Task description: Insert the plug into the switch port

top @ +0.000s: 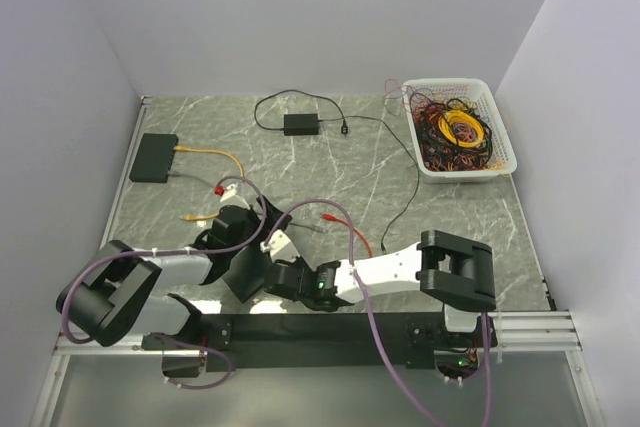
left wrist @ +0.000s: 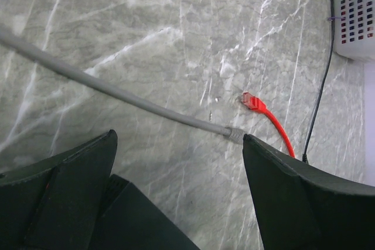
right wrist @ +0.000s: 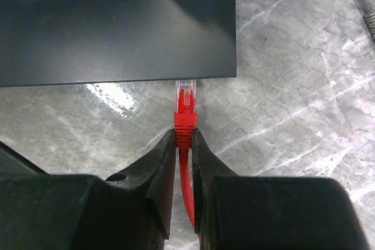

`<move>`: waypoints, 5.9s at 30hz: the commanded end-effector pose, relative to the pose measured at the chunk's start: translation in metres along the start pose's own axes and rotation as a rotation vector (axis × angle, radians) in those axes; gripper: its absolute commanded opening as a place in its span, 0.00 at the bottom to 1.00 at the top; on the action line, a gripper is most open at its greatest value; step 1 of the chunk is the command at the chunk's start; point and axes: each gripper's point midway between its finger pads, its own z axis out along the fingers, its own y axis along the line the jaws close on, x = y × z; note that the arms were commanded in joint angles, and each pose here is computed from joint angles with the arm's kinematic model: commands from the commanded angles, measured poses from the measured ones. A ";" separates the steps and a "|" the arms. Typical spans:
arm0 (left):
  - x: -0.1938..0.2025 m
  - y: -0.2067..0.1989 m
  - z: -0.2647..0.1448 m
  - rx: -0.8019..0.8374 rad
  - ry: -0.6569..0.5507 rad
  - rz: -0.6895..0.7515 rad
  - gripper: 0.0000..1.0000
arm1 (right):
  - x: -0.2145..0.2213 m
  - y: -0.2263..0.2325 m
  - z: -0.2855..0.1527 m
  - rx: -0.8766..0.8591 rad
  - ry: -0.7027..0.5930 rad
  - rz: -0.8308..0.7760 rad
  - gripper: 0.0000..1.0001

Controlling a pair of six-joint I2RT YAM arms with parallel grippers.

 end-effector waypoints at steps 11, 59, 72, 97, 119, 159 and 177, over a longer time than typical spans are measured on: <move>0.063 0.038 -0.015 -0.063 0.215 -0.009 0.97 | -0.033 -0.003 0.016 0.068 -0.174 0.090 0.00; 0.091 0.033 -0.016 -0.013 0.259 0.010 0.98 | -0.074 0.008 -0.009 0.041 -0.298 0.139 0.00; 0.101 0.032 -0.023 0.024 0.304 0.007 0.98 | -0.062 0.010 0.027 0.043 -0.265 0.115 0.00; 0.118 0.035 -0.031 0.057 0.347 -0.006 0.99 | -0.136 -0.004 0.038 0.035 -0.337 0.183 0.00; 0.004 -0.004 0.012 -0.153 0.095 0.160 1.00 | -0.149 -0.083 0.040 0.198 -0.397 0.211 0.47; -0.007 0.011 -0.072 -0.141 -0.004 -0.021 0.99 | -0.043 0.000 -0.079 -0.438 -0.263 0.401 0.54; -0.054 0.015 -0.106 -0.242 -0.188 -0.051 0.99 | -0.064 0.114 -0.003 -0.317 -0.120 0.292 0.44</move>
